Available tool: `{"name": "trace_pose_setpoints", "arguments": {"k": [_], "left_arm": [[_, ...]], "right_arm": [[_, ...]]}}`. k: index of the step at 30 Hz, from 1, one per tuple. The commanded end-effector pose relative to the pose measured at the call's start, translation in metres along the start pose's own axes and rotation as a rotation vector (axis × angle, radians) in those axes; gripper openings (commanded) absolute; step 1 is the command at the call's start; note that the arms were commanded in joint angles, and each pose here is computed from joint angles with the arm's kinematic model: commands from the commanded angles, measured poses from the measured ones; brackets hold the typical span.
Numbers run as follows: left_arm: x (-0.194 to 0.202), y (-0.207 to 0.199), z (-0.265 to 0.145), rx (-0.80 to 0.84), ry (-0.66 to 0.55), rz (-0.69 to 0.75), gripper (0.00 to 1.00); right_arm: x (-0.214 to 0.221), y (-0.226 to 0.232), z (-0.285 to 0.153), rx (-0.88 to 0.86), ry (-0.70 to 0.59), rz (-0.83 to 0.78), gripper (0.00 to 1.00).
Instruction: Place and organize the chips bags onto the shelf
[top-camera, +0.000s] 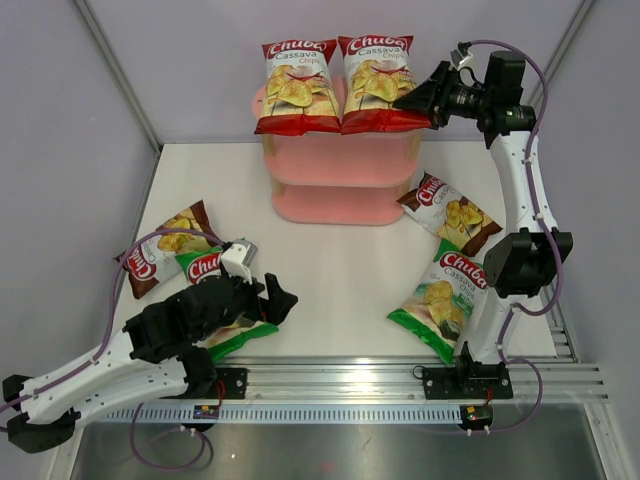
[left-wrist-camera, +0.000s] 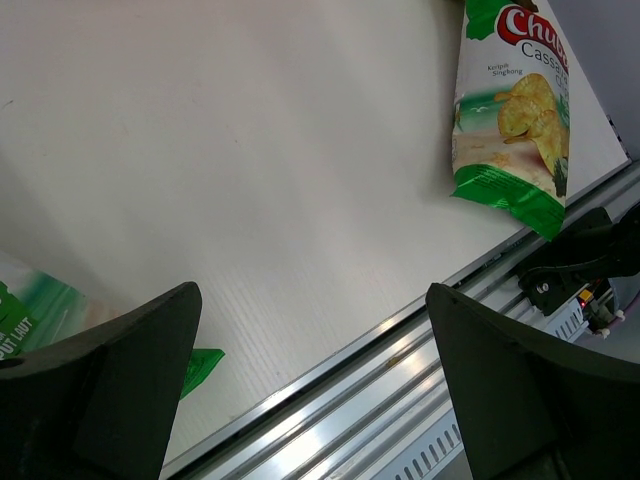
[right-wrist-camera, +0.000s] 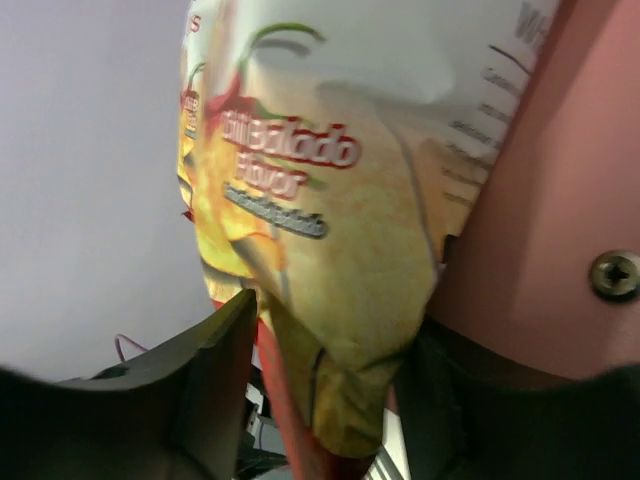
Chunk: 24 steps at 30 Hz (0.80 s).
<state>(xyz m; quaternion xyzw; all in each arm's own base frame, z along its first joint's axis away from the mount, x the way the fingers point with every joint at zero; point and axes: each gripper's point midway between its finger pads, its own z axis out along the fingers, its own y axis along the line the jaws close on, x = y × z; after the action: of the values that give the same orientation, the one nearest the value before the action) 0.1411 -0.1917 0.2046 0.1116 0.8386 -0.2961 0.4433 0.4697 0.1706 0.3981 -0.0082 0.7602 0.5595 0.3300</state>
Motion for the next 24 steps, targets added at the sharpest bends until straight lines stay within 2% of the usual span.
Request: {"name": "trace_pose_setpoints", "arguments": {"k": [1,4,5,11,16,19,24], "left_arm": [[-0.018,-0.011,-0.007,0.036,-0.040,-0.020,0.99],[-0.017,-0.004,-0.005,-0.007,-0.034,-0.014,0.99],[-0.016,-0.001,-0.005,-0.024,-0.032,-0.013,0.99],[-0.019,0.019,-0.002,-0.153,-0.047,-0.025,0.99],[-0.023,0.044,0.000,-0.323,-0.063,-0.032,0.99],[-0.024,0.054,0.001,-0.392,-0.051,-0.032,0.99],[-0.033,0.089,-0.015,-0.530,-0.076,-0.113,0.99]], "right_arm": [[-0.006,0.026,-0.021,0.057,-0.068,-0.101,0.64],[-0.005,0.024,-0.025,0.096,-0.077,-0.118,0.79],[-0.005,0.027,-0.027,0.100,-0.082,-0.132,0.99],[-0.008,0.032,-0.039,0.169,-0.128,-0.165,1.00],[-0.017,0.012,-0.073,0.447,-0.240,-0.229,1.00],[-0.016,0.010,-0.094,0.558,-0.280,-0.264,0.99],[-0.002,0.033,-0.122,0.588,-0.326,-0.347,0.99]]}}
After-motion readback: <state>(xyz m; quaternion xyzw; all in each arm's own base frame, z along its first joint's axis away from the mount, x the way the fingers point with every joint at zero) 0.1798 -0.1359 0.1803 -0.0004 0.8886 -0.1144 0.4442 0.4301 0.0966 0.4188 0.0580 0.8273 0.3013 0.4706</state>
